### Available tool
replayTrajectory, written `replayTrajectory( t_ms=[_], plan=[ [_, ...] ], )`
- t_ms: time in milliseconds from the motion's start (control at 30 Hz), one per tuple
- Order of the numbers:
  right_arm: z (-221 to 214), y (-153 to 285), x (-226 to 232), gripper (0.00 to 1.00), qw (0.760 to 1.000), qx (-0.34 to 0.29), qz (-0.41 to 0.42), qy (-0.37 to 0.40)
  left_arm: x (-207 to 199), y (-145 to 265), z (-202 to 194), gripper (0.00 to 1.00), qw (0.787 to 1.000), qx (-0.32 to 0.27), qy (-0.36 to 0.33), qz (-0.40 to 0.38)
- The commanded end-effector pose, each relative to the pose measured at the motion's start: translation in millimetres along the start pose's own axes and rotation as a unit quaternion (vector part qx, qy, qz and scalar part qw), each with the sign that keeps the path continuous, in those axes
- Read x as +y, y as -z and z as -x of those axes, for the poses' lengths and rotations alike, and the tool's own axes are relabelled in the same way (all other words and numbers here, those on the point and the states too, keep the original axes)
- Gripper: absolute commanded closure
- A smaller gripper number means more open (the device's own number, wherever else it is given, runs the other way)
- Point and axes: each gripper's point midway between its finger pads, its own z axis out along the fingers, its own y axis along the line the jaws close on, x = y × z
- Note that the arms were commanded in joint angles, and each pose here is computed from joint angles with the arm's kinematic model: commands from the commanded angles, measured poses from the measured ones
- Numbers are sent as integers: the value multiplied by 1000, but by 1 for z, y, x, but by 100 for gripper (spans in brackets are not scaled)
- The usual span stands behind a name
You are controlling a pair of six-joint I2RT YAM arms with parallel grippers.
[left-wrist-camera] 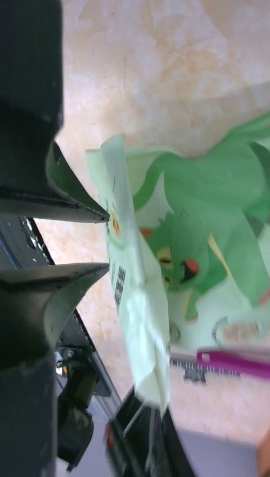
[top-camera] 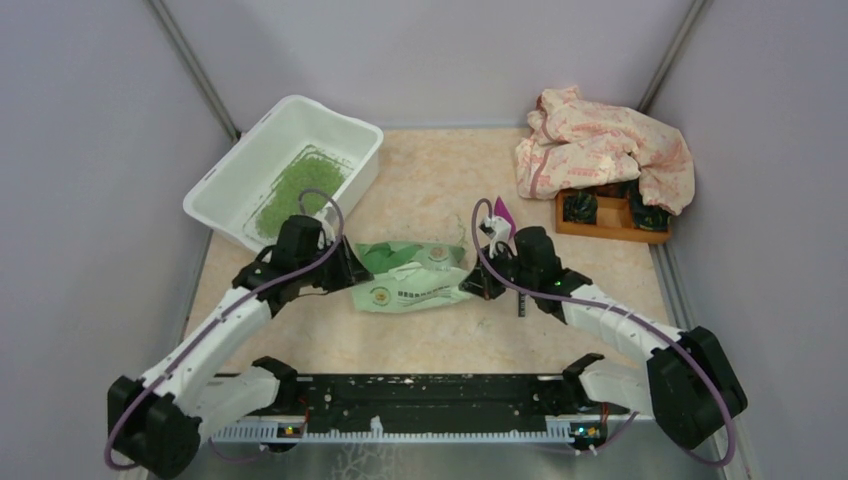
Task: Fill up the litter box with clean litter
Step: Close the cat litter bag at the center of the board.
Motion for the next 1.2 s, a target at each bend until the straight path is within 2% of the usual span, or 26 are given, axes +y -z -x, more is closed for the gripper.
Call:
replayTrajectory(
  t_ms=[0,33,167,300,467,733,967,1167],
  plan=[
    [27,2,8,100,999,-37,6,29,-22,37,12,49,998,-35,-41,-42],
    [27,2,9,100,999,-37,8,29,-24,41,12,42,996,-43,-54,-50],
    [36,2,11,100,998,-48,8,32,-19,49,14,33,993,-78,-73,-53],
    [47,1,13,100,998,-53,7,38,-27,46,10,30,991,-72,-81,-84],
    [62,-1,22,100,996,-68,35,45,-26,25,6,29,991,-43,-84,-90],
    [100,6,20,100,991,-84,94,33,-39,49,55,29,976,-146,-137,-82],
    [129,11,13,100,985,-102,136,20,-27,62,61,28,974,-164,-150,-45],
    [145,8,8,100,980,-122,158,9,-22,54,58,29,976,-151,-153,-40]
  ],
)
